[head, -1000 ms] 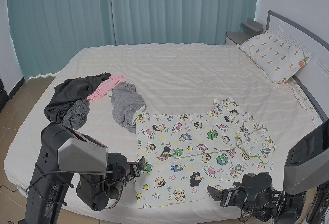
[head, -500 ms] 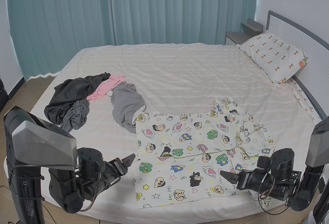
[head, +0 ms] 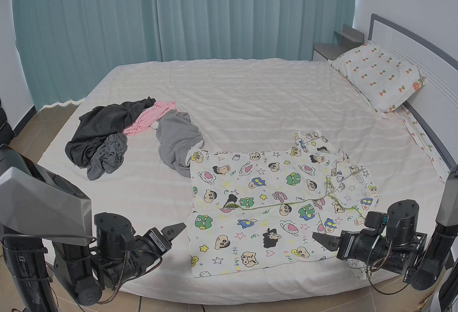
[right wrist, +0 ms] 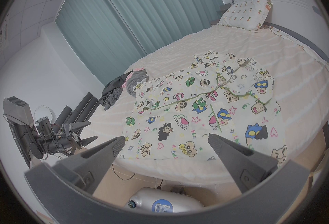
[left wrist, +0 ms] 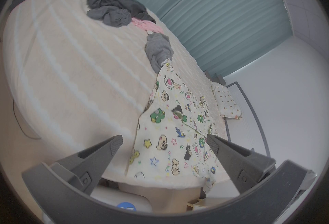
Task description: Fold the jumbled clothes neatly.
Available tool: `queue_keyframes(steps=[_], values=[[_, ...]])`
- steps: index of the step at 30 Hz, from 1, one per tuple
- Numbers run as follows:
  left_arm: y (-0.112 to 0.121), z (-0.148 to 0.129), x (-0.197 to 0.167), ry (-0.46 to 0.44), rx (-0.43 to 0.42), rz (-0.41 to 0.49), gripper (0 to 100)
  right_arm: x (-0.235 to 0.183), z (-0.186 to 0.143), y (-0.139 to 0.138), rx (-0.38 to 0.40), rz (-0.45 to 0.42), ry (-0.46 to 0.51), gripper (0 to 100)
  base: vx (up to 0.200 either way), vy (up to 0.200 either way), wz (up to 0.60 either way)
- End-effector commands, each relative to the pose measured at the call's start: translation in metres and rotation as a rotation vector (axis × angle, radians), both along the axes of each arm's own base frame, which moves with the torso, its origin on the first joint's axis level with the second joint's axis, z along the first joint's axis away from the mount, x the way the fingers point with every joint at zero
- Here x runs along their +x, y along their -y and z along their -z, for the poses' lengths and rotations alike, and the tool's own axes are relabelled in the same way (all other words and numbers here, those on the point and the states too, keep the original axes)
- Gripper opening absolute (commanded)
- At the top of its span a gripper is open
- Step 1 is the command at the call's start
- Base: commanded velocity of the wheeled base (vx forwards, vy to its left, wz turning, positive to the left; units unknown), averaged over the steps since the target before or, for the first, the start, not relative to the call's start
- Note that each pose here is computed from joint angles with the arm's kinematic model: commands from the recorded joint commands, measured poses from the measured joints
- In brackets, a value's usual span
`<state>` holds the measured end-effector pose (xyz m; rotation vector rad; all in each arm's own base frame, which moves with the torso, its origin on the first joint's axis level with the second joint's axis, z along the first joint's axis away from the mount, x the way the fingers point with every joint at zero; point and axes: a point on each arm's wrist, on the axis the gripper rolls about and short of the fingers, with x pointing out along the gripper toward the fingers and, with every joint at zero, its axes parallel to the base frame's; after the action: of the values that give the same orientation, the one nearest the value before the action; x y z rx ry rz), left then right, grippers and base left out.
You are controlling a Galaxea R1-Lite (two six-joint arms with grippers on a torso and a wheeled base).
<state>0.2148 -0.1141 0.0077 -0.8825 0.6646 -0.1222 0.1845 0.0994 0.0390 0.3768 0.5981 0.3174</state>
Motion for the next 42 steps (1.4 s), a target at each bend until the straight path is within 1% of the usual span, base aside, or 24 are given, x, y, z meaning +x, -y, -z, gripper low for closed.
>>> queue_keyframes(steps=[1, 4, 8, 15, 18, 23, 25, 27, 30, 31, 33, 35, 38, 42], values=[[-0.001, -0.001, 0.001, 0.002, -0.034, -0.02, 100, -0.003, 0.004, 0.001, -0.01, 0.006, -0.024, 100, 0.0, 0.0, 0.0], [0.0, -0.004, 0.003, 0.002, -0.069, -0.038, 100, -0.003, 0.008, 0.001, -0.02, 0.003, -0.043, 100, 0.0, 0.0, 0.0], [0.0, -0.004, 0.002, 0.0, -0.075, -0.04, 100, -0.002, 0.01, 0.001, -0.024, 0.01, -0.05, 100, 0.0, -0.2, 0.0], [0.002, -0.003, 0.001, -0.018, -0.094, 0.012, 100, 0.002, 0.01, 0.008, -0.025, 0.045, -0.049, 100, 0.0, -0.2, 0.0], [0.005, -0.002, 0.001, -0.021, -0.098, 0.032, 100, 0.006, 0.012, 0.016, -0.033, 0.083, -0.058, 100, 0.0, -0.2, 0.0], [0.009, 0.0, -0.001, -0.026, -0.092, 0.052, 100, 0.007, 0.014, 0.02, -0.035, 0.099, -0.069, 100, 0.0, -0.2, 0.0], [0.011, 0.007, -0.005, -0.055, -0.068, 0.065, 100, 0.008, 0.018, 0.02, -0.044, 0.101, -0.087, 100, 0.0, -0.2, 0.0], [0.01, 0.008, -0.007, -0.066, -0.059, 0.064, 100, 0.008, 0.02, 0.02, -0.046, 0.101, -0.092, 100, 0.0, -0.2, 0.0], [0.006, 0.012, -0.014, -0.083, -0.009, 0.087, 100, 0.008, 0.021, 0.019, -0.051, 0.098, -0.099, 100, 0.0, -0.133, 0.0], [0.004, 0.019, -0.017, -0.099, 0.053, 0.117, 100, 0.008, 0.021, 0.019, -0.051, 0.097, -0.099, 100, 0.0, 0.0, 0.0], [0.003, 0.028, -0.019, -0.116, 0.113, 0.138, 100, 0.008, 0.021, 0.019, -0.05, 0.095, -0.097, 100, 0.0, 0.0, 0.0], [0.003, 0.034, -0.018, -0.133, 0.127, 0.139, 100, 0.008, 0.021, 0.019, -0.05, 0.094, -0.096, 100, 0.0, 0.0, 0.0], [0.003, 0.034, -0.019, -0.137, 0.13, 0.137, 100, 0.007, 0.021, 0.019, -0.05, 0.093, -0.099, 100, 0.0, 0.0, 0.0], [-0.003, 0.037, -0.023, -0.155, 0.174, 0.119, 100, 0.007, 0.022, 0.018, -0.051, 0.091, -0.102, 100, 0.0, 0.0, 0.0]])
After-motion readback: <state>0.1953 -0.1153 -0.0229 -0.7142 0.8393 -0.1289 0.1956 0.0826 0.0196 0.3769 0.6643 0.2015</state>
